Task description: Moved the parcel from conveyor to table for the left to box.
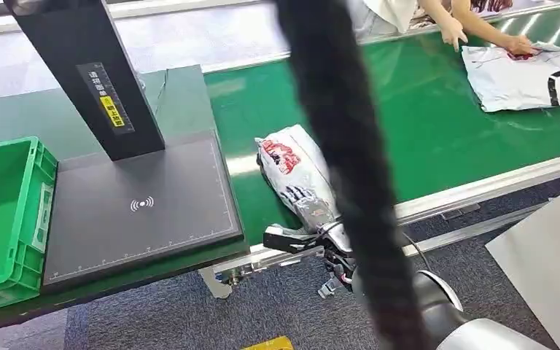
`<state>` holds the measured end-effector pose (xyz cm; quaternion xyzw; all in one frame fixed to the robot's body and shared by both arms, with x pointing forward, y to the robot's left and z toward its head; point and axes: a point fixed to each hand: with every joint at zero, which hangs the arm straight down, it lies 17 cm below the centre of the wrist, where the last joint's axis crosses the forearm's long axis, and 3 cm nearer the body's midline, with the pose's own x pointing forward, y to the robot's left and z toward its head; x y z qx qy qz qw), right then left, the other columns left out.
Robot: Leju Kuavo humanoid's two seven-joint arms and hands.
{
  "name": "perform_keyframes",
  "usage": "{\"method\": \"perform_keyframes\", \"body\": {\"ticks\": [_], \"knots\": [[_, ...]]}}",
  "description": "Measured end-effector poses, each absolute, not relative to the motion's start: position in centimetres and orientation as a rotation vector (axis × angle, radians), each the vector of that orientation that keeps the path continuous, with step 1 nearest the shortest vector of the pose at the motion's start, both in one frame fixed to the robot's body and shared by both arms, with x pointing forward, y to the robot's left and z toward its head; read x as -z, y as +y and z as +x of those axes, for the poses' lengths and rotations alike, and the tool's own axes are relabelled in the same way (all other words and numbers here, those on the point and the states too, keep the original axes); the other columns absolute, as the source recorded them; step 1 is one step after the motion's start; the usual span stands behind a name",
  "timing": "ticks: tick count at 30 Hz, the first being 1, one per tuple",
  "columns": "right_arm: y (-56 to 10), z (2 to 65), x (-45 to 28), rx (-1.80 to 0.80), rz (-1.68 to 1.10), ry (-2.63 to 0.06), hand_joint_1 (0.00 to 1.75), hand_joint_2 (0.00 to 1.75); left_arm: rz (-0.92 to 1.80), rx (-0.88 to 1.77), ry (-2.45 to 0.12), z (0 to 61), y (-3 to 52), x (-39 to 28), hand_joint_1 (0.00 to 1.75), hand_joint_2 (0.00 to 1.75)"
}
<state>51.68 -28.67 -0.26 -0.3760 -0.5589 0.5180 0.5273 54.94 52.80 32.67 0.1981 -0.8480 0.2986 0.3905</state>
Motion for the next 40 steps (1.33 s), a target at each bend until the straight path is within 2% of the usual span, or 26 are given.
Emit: {"method": "perform_keyframes", "body": {"ticks": [6,8,11,14,18,22,25,26,32,40], "knots": [[-28.8,51.7,0.2,-1.215,-0.897,-1.334,0.00,0.00,0.426,-0.802,-2.140,55.3,52.8,-31.7,0.00,0.00],[-28.8,51.7,0.2,-1.217,-0.897,-1.334,0.00,0.00,0.545,-0.753,-2.139,54.5,53.1,-32.0,0.00,0.00],[-28.8,51.7,0.2,-1.221,-0.895,-1.337,0.00,0.00,0.908,-0.585,-2.157,52.3,52.7,-34.9,0.00,0.00],[-28.7,51.7,0.2,-1.223,-0.892,-1.343,0.00,0.00,1.047,-0.510,-2.186,51.4,51.6,-36.8,0.00,0.00],[-28.8,51.7,0.2,-1.224,-0.893,-1.342,0.00,0.00,1.083,-0.412,-2.233,51.5,49.6,-38.1,0.00,0.00],[-28.7,51.7,0.2,-1.227,-0.893,-1.344,0.00,0.00,0.824,-0.482,-2.268,52.8,49.2,-37.3,0.00,0.00],[-28.9,51.8,0.0,-1.227,-0.898,-1.340,0.00,0.00,0.305,-0.708,-2.229,55.7,50.5,-34.5,0.00,0.00],[-28.8,51.8,0.1,-1.226,-0.899,-1.339,0.00,0.00,0.224,-0.772,-2.206,55.9,51.3,-33.5,0.00,0.00],[-28.8,51.7,0.2,-1.234,-0.900,-1.335,0.00,0.00,0.226,-0.825,-2.119,56.4,52.4,-30.2,0.00,0.00],[-28.7,51.7,0.3,-1.237,-0.900,-1.335,0.00,0.00,0.229,-0.849,-2.079,56.8,52.7,-29.1,0.00,0.00]]}}
